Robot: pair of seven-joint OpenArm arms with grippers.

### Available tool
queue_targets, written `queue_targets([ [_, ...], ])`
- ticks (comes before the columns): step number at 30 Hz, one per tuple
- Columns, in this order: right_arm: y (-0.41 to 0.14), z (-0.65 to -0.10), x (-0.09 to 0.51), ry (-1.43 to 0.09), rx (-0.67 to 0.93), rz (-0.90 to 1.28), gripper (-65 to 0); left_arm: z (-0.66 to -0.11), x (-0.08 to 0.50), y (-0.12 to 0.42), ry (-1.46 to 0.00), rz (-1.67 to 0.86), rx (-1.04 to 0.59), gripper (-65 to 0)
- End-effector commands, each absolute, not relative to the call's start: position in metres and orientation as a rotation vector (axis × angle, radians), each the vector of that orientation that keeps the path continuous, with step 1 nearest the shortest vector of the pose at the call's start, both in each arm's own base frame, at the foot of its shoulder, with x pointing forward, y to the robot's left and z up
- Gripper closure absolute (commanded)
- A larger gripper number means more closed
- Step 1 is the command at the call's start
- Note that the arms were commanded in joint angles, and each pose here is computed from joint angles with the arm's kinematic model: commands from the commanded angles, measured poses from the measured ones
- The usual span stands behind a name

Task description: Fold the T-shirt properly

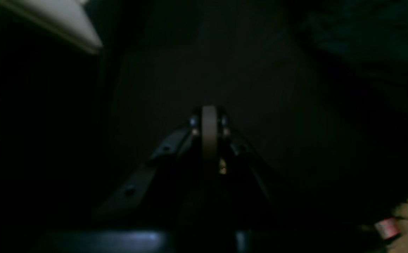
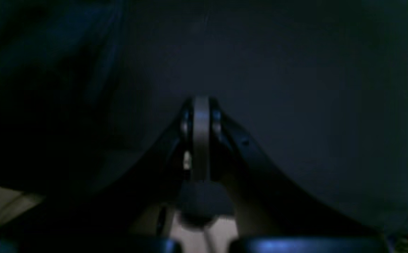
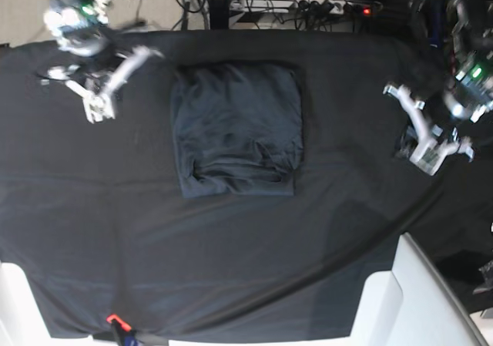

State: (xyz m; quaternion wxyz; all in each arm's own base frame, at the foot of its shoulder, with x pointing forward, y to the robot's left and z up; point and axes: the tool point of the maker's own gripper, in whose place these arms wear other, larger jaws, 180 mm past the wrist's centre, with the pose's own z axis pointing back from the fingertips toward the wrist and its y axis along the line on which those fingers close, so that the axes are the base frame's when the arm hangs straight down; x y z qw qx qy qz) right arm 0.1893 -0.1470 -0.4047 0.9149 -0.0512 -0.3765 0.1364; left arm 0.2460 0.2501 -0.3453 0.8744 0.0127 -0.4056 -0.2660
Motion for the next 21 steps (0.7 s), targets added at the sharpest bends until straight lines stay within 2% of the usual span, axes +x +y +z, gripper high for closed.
queue_targets([
  [1, -0.149, -0.396, 0.188, -0.819, -0.105, 0.325, -0.6, -0.339, 0.239, 0.254, -0.865, -0.534, 0.032, 0.0],
  [5, -0.173, -0.395, 0.16, -0.813, -0.122, 0.442, -0.6, -0.357, 0.182, 0.267, -0.822, -0.402, 0.016, 0.0],
  [10, -0.191, -0.403, 0.11, -0.69, -0.103, 0.49, -0.6, -0.385, 0.107, 0.259, -0.801, -0.29, -0.067, 0.0],
  [16, -0.197, -0.423, 0.025, -0.46, -0.033, 0.527, -0.6, -0.448, 0.011, 0.25, -0.661, -0.126, -0.108, 0.0],
  [21, -0.179, -0.473, -0.044, -0.243, 0.061, 0.549, -0.6, -0.506, -0.057, 0.202, -0.508, -0.086, -0.262, 0.0],
])
